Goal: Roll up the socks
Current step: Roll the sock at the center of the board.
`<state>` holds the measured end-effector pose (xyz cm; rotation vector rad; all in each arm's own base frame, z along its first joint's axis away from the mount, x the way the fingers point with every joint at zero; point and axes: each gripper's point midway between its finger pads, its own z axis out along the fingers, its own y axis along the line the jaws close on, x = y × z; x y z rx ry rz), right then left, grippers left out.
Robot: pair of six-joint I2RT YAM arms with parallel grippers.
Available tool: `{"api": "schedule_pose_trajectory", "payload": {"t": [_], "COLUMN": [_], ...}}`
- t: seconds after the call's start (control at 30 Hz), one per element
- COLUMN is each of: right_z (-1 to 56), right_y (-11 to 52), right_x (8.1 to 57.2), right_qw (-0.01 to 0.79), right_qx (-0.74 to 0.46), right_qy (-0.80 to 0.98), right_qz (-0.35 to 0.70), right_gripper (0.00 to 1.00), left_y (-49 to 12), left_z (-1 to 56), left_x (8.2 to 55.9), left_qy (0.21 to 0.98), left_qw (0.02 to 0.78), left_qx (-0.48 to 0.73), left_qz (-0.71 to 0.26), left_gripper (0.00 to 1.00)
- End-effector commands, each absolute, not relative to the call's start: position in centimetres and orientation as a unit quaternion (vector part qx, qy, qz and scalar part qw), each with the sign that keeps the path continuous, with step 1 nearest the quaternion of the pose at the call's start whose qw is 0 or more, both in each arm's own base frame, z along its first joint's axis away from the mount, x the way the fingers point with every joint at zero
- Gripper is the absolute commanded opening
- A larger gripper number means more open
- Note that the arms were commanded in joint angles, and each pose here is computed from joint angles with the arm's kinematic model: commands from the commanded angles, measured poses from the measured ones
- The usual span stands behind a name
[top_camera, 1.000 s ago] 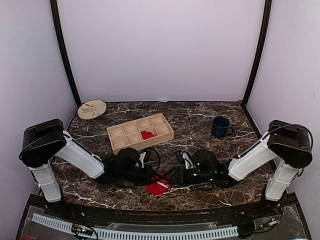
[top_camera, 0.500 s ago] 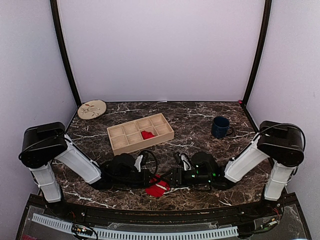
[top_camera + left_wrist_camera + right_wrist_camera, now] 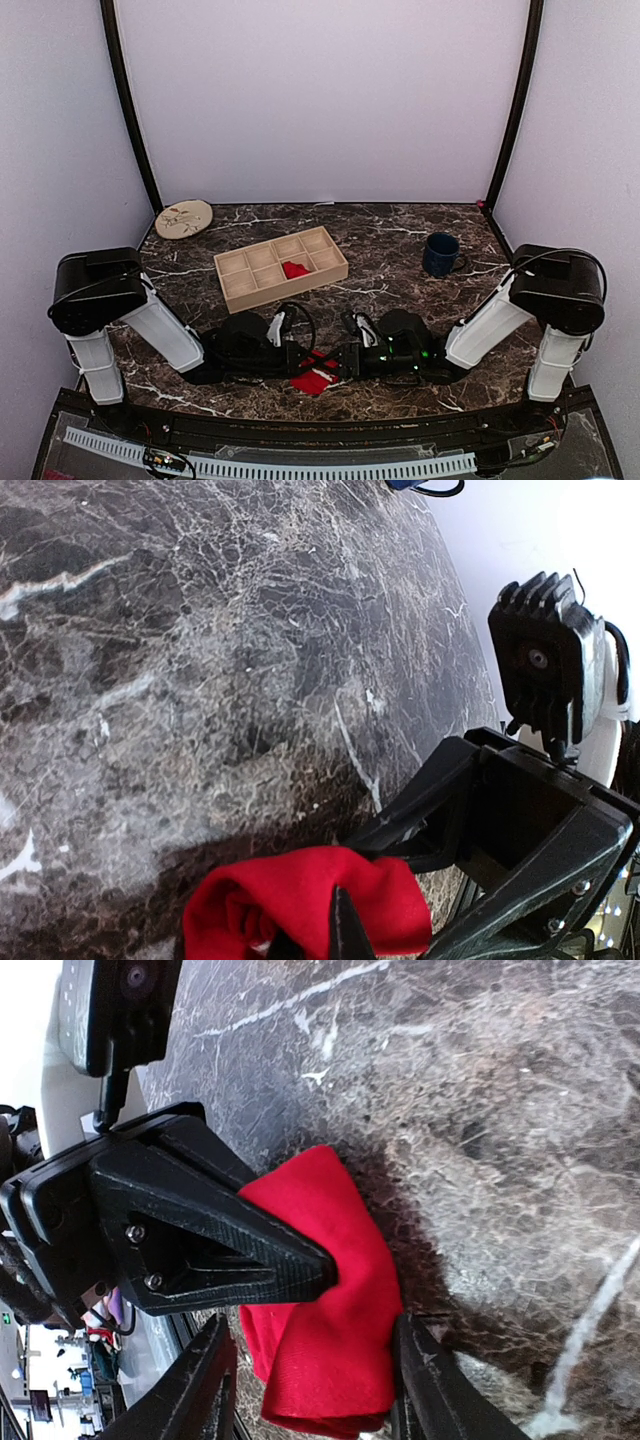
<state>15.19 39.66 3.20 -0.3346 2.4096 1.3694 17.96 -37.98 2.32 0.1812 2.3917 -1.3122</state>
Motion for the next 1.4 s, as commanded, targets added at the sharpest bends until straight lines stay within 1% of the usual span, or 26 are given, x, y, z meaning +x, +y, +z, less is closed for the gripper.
{"api": "schedule_pose_trajectory", "payload": {"t": [0.0, 0.13, 0.2, 0.33, 0.37, 0.5, 0.57, 0.67, 0.93, 1.17, 1.27, 1.37], "right_z": [-0.6, -0.7, -0.6, -0.7, -0.6, -0.3, 0.0, 0.4, 1.1, 3.4, 3.9, 4.1], "right_y": [38.4, 38.0, 38.0, 37.8, 37.8, 38.0, 38.0, 37.9, 38.2, 39.8, 40.3, 40.8], "right_x": [13.0, 13.2, 13.3, 13.6, 13.7, 14.0, 14.3, 14.7, 15.8, 15.4, 15.0, 14.4], "right_qw": [0.124, 0.127, 0.129, 0.132, 0.134, 0.143, 0.153, 0.174, 0.240, 0.338, 0.372, 0.398], "right_qx": [-0.131, -0.125, -0.123, -0.118, -0.118, -0.122, -0.124, -0.135, -0.200, -0.307, -0.341, -0.374], "right_qy": [0.883, 0.886, 0.886, 0.887, 0.886, 0.882, 0.880, 0.881, 0.884, 0.853, 0.836, 0.818], "right_qz": [0.433, 0.428, 0.428, 0.427, 0.429, 0.432, 0.432, 0.420, 0.348, 0.253, 0.214, 0.179], "right_gripper": [0.45, 0.36, 0.29, 0.03, 0.00, 0.00, 0.00, 0.00, 0.00, 0.00, 0.00, 0.00], "left_y": [-37.0, -37.0, -37.0, -37.0, -36.9, -36.8, -36.6, -36.1, -34.1, -33.1, -32.8, -33.0], "left_z": [-0.4, -0.5, -0.6, -0.3, -0.3, -0.1, 0.1, 0.8, 3.4, 6.3, 7.4, 8.0], "left_x": [17.1, 17.0, 17.0, 16.9, 16.8, 16.7, 16.7, 16.6, 16.9, 17.9, 18.2, 18.2], "left_qy": [0.879, 0.877, 0.876, 0.872, 0.872, 0.871, 0.871, 0.872, 0.884, 0.879, 0.875, 0.870], "left_qw": [0.185, 0.185, 0.185, 0.186, 0.185, 0.179, 0.176, 0.172, 0.166, 0.126, 0.096, 0.058], "left_qx": [0.074, 0.073, 0.072, 0.070, 0.069, 0.061, 0.049, 0.031, -0.017, -0.069, -0.090, -0.104], "left_qz": [-0.434, -0.438, -0.440, -0.447, -0.448, -0.453, -0.456, -0.456, -0.436, -0.456, -0.465, -0.478], "left_gripper": [0.00, 0.00, 0.00, 0.00, 0.00, 0.01, 0.06, 0.16, 0.30, 0.33, 0.37, 0.38]}}
